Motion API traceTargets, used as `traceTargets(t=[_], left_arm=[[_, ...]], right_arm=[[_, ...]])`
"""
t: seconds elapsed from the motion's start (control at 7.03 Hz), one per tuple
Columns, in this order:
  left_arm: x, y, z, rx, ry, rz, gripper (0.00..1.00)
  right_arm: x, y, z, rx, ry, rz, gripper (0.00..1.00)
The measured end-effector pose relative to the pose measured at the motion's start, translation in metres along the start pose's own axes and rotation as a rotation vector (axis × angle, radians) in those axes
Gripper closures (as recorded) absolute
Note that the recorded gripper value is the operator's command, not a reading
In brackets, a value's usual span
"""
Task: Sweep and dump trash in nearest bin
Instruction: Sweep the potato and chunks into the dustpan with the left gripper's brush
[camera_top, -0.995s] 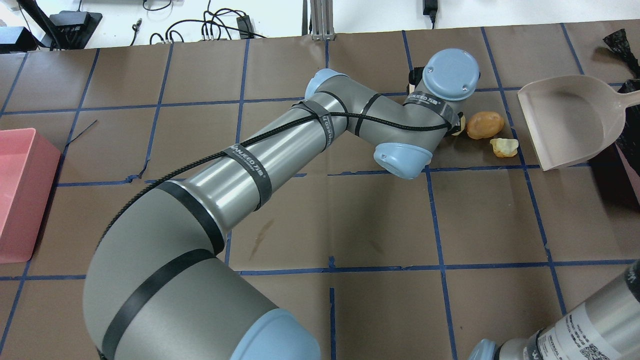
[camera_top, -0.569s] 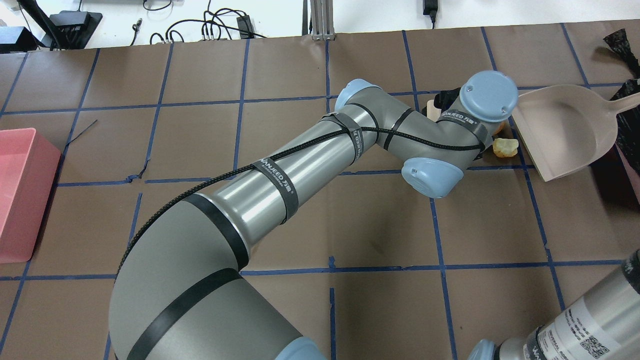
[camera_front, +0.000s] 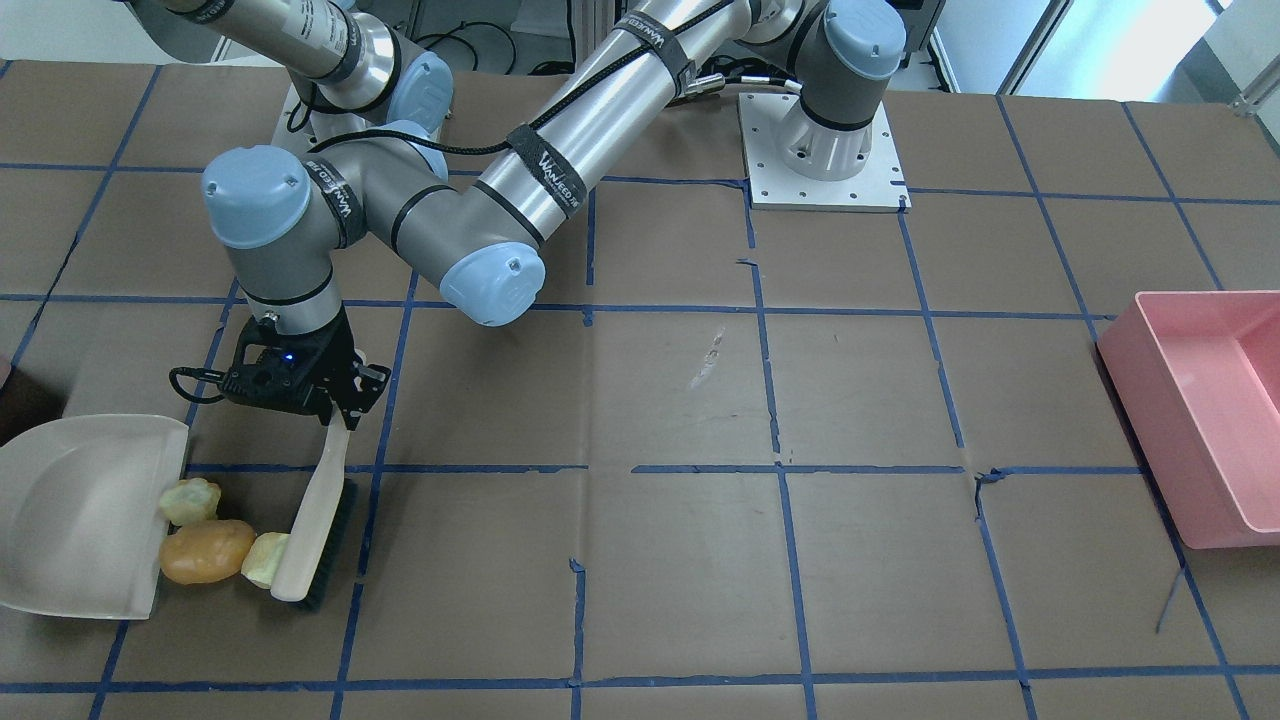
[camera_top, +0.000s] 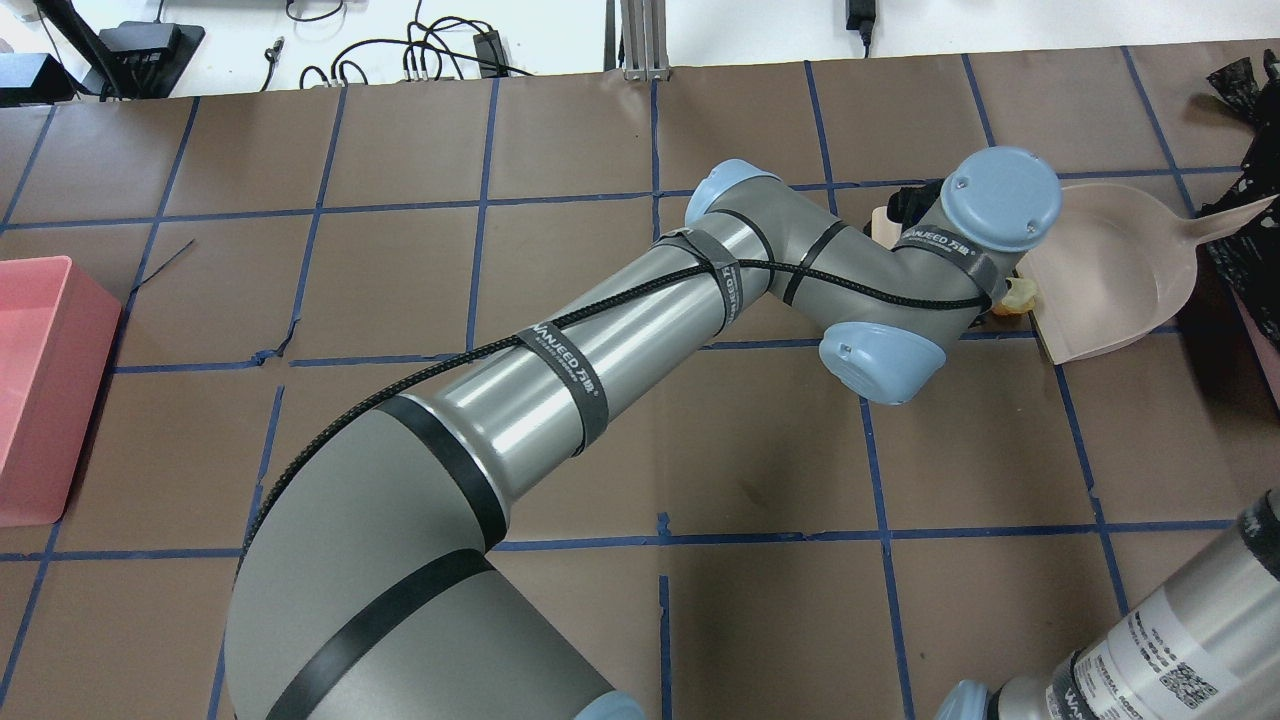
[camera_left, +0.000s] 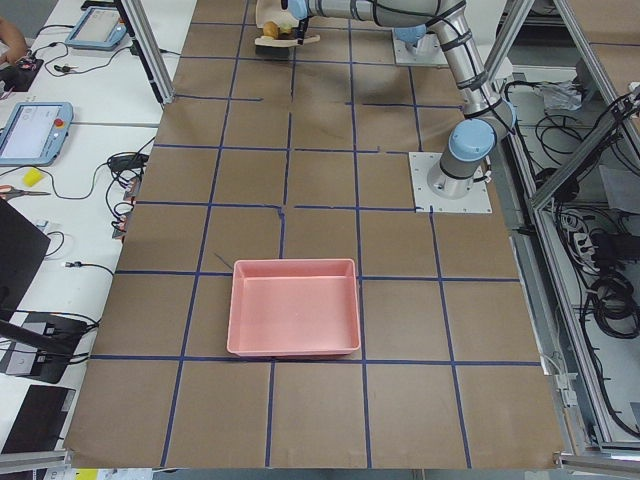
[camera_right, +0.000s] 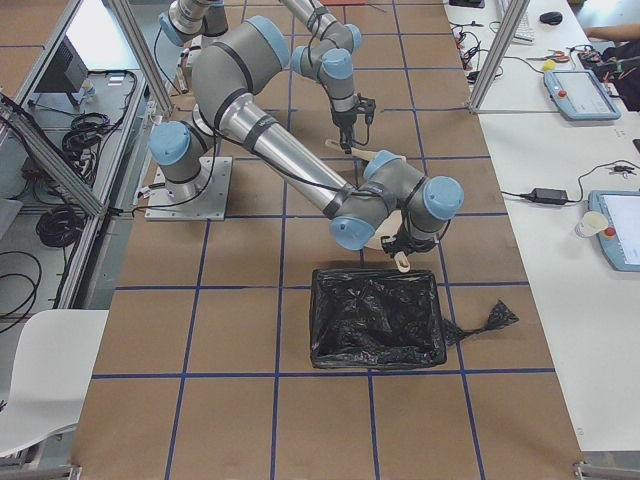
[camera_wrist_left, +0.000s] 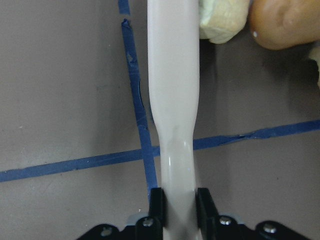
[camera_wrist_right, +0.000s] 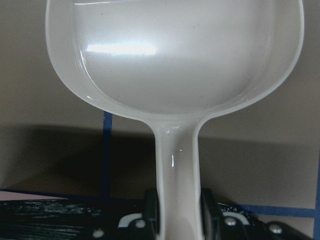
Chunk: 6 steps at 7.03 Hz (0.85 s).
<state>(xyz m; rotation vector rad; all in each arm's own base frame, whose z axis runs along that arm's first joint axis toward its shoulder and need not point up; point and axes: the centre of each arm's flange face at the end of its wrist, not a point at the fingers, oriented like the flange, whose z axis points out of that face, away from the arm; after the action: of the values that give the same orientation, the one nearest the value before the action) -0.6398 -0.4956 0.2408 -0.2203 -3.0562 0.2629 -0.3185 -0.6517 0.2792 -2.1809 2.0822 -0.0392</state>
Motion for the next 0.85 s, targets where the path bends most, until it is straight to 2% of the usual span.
traceTargets(t=[0.43,0.85], left_arm=[[0.029,0.001,-0.016,0.015,0.069,0.020,1.00],[0.086,0.013,-0.020,0.044,0.128,-0.010,1.00]], right_arm=[[0.006,-0.017,0.010,0.024,-0.004,0.010,1.00],[0.009,-0.029,0.016,0.045,-0.008,0.037,1.00]])
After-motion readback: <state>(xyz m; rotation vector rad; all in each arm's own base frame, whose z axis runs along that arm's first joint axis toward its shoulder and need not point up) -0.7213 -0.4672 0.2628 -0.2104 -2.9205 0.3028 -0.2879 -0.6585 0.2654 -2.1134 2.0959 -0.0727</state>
